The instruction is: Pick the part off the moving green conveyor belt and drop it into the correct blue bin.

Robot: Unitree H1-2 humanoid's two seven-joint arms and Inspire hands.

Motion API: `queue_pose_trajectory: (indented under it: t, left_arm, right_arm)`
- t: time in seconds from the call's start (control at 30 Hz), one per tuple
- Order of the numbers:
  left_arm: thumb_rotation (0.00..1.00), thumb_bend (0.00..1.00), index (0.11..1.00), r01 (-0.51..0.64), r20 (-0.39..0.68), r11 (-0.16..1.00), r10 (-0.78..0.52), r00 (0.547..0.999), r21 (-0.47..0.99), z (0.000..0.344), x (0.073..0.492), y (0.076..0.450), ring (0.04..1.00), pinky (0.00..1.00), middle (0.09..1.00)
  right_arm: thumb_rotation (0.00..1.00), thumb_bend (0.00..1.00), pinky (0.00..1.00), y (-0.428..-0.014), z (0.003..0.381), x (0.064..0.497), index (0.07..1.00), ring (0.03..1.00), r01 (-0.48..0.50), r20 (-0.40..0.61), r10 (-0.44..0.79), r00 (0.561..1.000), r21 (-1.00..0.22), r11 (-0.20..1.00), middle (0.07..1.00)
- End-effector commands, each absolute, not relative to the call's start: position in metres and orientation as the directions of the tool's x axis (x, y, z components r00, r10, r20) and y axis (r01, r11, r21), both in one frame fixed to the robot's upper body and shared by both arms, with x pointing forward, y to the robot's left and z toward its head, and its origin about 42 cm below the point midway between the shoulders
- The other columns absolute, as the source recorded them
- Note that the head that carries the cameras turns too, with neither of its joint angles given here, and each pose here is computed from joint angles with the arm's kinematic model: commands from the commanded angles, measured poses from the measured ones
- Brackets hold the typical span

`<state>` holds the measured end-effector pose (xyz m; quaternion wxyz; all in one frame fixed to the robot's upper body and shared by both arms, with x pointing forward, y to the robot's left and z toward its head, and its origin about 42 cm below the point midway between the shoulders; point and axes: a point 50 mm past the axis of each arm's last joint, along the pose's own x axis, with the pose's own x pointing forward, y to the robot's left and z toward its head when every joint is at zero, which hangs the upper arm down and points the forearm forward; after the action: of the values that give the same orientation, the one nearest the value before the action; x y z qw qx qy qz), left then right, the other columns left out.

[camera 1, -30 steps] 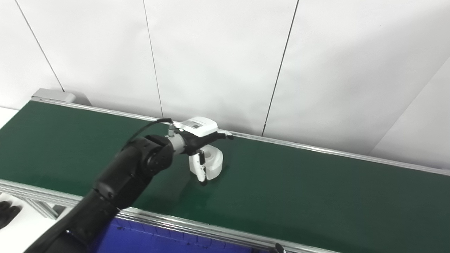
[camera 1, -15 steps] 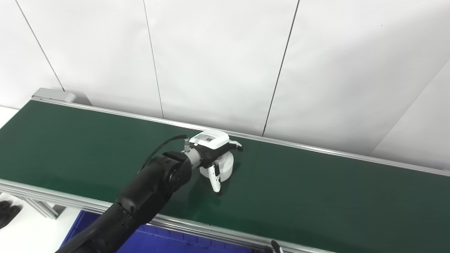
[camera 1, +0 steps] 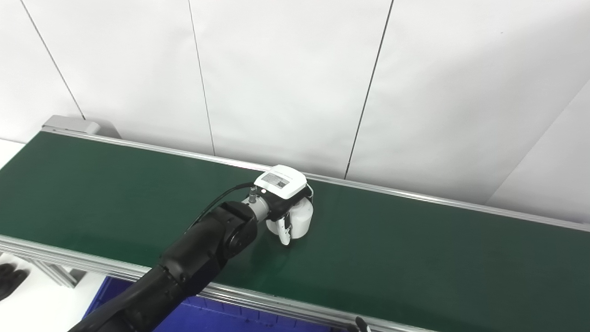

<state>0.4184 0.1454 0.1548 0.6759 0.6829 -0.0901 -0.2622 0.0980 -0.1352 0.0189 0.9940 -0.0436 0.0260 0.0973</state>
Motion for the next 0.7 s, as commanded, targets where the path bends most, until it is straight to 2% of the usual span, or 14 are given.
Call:
queue_pose_trajectory:
  t: [0.0,0.17,0.43,0.5,0.67]
  left_arm:
    - [0.00,0.50,0.496,0.134,-0.150,-0.067,-0.498,0.854,0.989,0.190,0.430,0.137,0.404,0.30,0.514]
    - [0.00,0.50,0.499,0.119,-0.141,-0.076,-0.503,0.852,0.990,0.198,0.430,0.137,0.398,0.28,0.517]
    - [0.00,0.50,0.512,0.121,-0.117,-0.029,-0.551,0.827,0.992,0.220,0.416,0.132,0.391,0.29,0.502]
    - [0.00,0.50,0.511,0.123,-0.112,-0.019,-0.561,0.820,0.992,0.228,0.409,0.131,0.397,0.32,0.506]
    - [0.00,0.50,0.497,0.073,-0.011,0.072,-0.634,0.773,0.995,0.249,0.364,0.141,0.415,0.38,0.524]
  right_arm:
    - [1.00,0.94,0.82,-0.130,0.031,0.098,0.976,0.879,-0.190,0.013,0.191,0.981,-0.063,0.980,0.924]
    - [1.00,0.94,0.82,-0.129,0.031,0.099,0.976,0.881,-0.192,0.017,0.194,0.981,-0.062,0.979,0.925]
    - [1.00,0.95,0.81,-0.128,0.033,0.099,0.972,0.877,-0.189,0.022,0.191,0.981,-0.065,0.980,0.926]
    - [1.00,0.95,0.81,-0.127,0.034,0.099,0.972,0.875,-0.187,0.025,0.189,0.982,-0.064,0.980,0.927]
    - [1.00,0.93,0.83,-0.129,0.041,0.099,0.980,0.882,-0.187,0.045,0.190,0.981,-0.058,0.981,0.935]
